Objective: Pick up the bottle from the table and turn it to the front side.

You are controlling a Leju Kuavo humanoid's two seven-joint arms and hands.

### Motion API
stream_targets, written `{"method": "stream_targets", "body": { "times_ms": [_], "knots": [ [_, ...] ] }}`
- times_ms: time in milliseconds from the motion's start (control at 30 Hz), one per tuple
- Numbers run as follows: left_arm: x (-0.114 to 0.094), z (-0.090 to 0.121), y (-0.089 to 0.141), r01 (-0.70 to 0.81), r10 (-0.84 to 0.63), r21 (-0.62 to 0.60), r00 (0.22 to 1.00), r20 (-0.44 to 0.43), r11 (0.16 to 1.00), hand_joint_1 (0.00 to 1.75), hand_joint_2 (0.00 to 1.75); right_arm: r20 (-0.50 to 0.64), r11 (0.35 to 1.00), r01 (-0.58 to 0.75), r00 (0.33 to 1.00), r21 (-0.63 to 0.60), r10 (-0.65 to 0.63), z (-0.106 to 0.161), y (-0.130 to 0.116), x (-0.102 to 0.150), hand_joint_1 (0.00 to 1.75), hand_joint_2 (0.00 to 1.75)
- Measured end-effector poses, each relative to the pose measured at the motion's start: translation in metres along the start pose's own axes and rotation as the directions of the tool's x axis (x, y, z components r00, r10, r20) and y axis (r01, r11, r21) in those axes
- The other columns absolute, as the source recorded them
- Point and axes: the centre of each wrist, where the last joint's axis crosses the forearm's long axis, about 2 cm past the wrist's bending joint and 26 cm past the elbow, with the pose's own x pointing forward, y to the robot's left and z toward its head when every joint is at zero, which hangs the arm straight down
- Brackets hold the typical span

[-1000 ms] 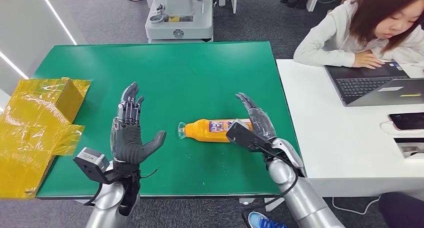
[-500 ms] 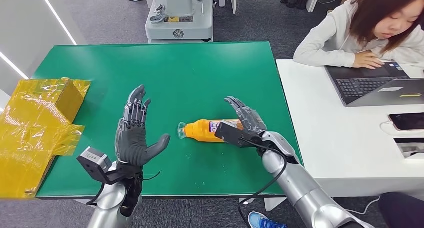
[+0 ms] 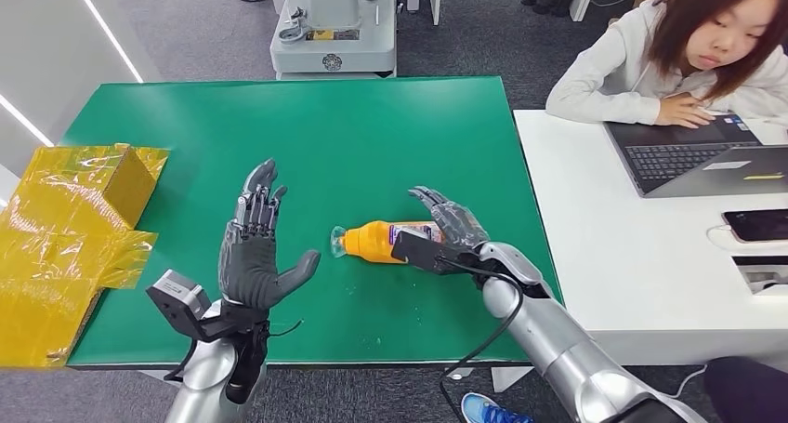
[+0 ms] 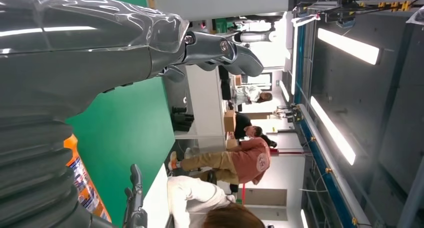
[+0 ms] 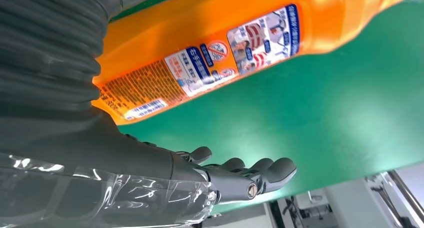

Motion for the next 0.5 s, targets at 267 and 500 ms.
{"method": "stream_targets", "body": {
  "times_ms": [267,500],
  "knots": [
    [-0.0002,0.0006,0.0001,-0.037,0.037,-0.01,0.999,-0.02,0.999,0.0,1.75,-0.05,0.999,-0.016,0.999,0.045,0.018,-0.0022,-0.0008,-0.0036,0.0,1.75],
    [0.0008,-0.0021,0.0016,-0.068,0.068,-0.004,0.997,-0.027,0.998,0.0,1.75,-0.106,0.992,-0.027,0.994,0.122,0.04,-0.0066,-0.0071,-0.0092,0.0,1.75]
  ]
}}
